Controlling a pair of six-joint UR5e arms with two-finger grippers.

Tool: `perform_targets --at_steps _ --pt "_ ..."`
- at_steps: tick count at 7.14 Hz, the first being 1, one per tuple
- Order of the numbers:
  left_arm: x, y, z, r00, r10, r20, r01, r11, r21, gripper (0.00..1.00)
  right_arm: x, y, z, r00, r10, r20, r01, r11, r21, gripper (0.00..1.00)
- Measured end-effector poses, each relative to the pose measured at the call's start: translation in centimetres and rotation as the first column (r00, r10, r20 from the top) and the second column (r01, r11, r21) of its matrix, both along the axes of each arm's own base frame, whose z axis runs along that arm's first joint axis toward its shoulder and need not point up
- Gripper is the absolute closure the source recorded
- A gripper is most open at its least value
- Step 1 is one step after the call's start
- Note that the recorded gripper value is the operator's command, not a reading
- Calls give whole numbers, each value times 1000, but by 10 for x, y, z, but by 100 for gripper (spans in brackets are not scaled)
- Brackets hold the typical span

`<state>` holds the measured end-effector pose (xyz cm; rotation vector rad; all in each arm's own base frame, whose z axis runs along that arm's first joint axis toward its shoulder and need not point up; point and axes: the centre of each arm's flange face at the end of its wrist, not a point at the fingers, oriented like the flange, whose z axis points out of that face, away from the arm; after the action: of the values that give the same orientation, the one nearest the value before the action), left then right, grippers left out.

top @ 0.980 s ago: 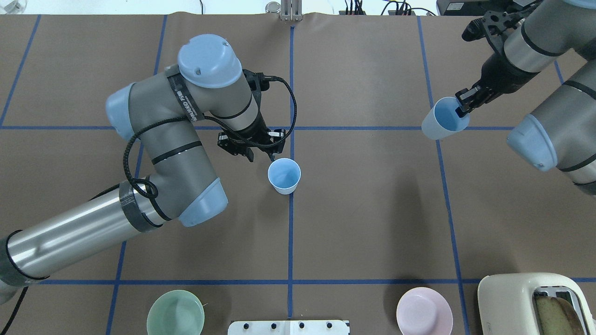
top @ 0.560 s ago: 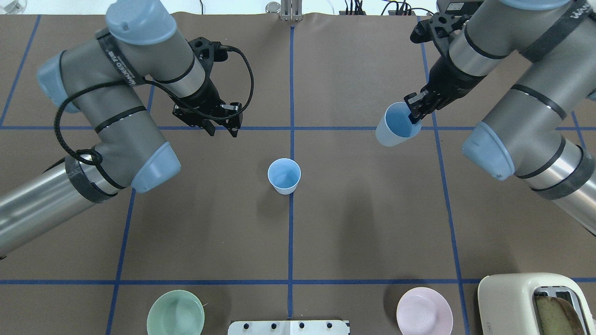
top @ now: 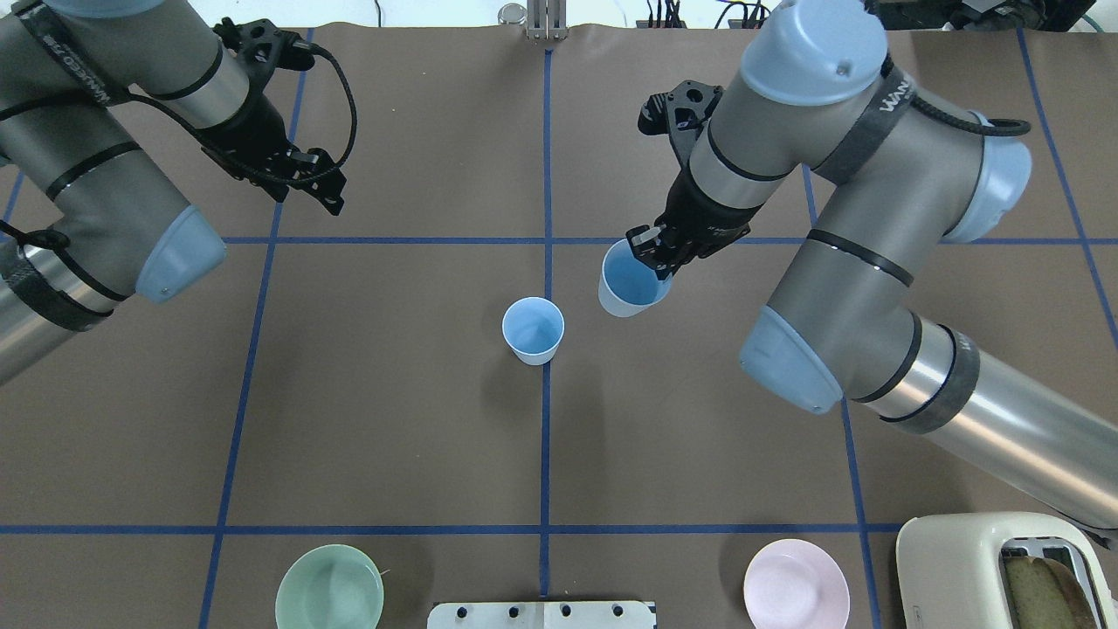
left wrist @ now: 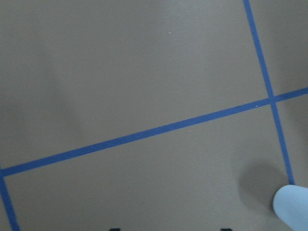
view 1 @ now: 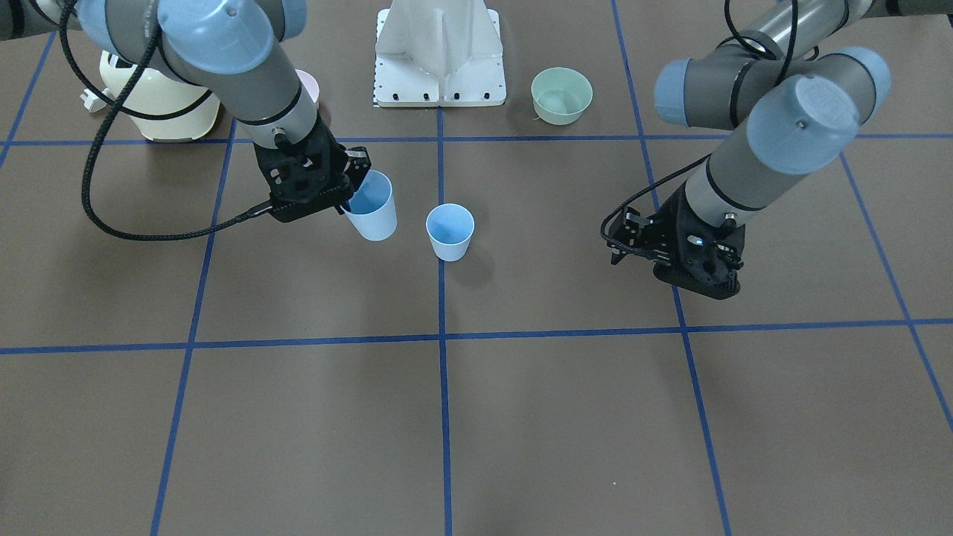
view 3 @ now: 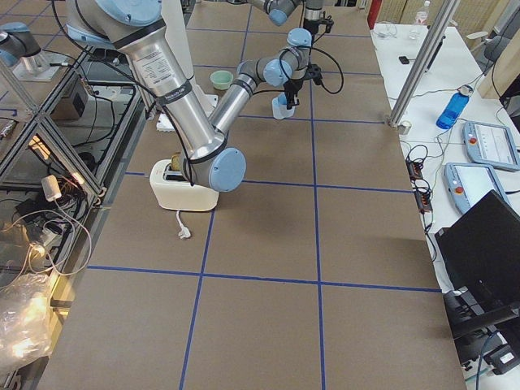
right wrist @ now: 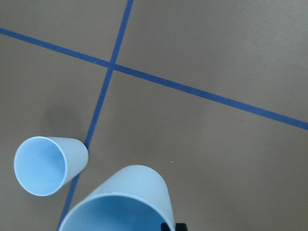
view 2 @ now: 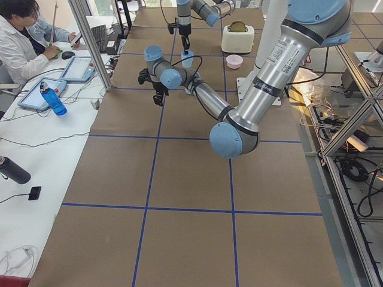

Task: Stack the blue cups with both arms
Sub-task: 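Lower the right-held cup into the center cup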

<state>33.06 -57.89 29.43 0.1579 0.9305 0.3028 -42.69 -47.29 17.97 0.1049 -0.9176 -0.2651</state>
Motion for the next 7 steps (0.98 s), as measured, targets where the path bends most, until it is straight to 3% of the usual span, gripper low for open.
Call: perform_targets --at_steps 3,7 --pt "-15 -3 23 1000 6 16 -6 1000 12 13 -42 17 -27 1000 -22 10 22 1000 -18 100" --pt "-17 -2 35 1000 4 11 -4 1000 20 13 -78 10 -47 999 -51 -1 51 999 -15 100"
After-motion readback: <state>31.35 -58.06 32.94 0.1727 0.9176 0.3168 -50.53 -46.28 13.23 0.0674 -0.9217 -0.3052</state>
